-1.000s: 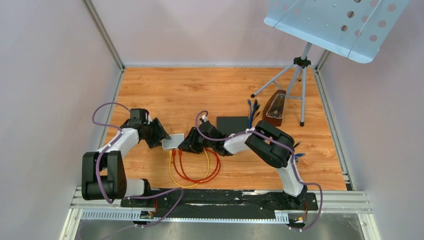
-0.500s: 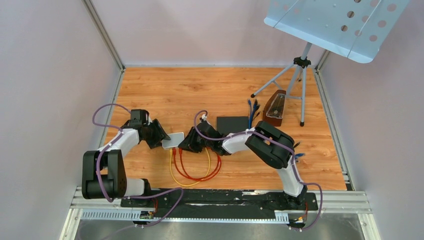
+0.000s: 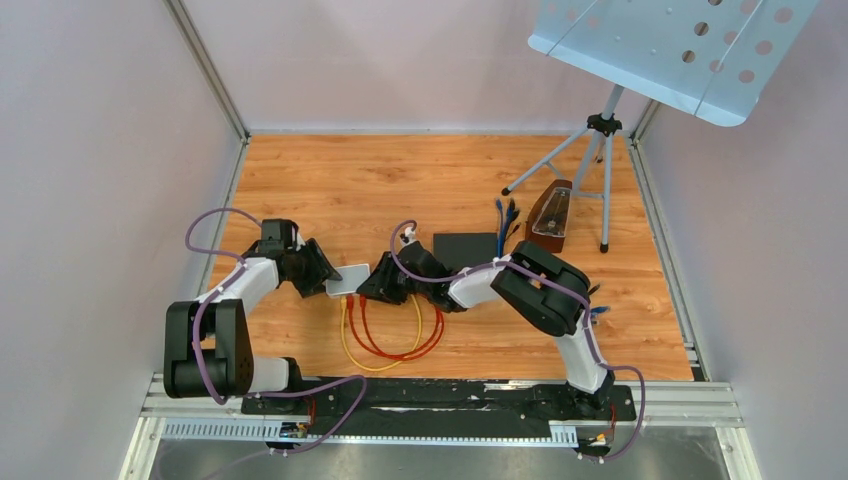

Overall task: Pull the plug from the switch port
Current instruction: Pull the connector from the switch port.

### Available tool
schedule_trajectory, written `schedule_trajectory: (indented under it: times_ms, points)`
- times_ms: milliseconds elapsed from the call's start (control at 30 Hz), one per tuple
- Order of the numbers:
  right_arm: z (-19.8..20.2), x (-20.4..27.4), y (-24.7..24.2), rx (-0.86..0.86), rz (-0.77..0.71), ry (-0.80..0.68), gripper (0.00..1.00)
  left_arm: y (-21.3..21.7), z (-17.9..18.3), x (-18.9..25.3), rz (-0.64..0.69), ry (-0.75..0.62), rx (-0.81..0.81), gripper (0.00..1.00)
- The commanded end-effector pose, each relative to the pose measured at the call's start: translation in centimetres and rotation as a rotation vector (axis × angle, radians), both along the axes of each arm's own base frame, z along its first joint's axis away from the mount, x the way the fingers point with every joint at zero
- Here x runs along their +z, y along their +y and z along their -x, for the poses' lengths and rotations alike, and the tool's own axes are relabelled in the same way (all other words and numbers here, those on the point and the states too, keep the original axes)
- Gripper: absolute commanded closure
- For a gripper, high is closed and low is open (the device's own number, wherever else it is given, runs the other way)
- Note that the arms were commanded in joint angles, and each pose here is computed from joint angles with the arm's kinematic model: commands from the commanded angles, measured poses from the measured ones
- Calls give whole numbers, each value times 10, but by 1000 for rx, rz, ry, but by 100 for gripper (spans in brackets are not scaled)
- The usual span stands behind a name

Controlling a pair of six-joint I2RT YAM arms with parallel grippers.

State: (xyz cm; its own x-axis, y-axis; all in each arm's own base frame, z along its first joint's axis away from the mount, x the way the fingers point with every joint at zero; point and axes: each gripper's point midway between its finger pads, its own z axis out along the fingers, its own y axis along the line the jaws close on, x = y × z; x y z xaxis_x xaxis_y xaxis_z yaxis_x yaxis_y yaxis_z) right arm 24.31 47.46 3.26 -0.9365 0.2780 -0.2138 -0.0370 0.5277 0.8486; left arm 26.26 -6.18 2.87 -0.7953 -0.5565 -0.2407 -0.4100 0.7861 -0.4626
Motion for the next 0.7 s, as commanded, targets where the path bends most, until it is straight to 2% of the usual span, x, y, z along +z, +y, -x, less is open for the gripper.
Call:
schedule_trajectory:
  times_ms: [0,100,200,667]
  points:
    - [0,-12,-10,14,36,-17,62,-5,0,1,24,-6,-2,43]
    - [-1,-14,-11,10,42,-12,67,-4,1,1,23,-3,0,43]
    - [-2,-16,-12,10,50,-8,69,-5,0,2,25,-5,0,43]
    - [-3,-15,-8,41,72,-29,69,-5,0,3,24,-6,-3,44]
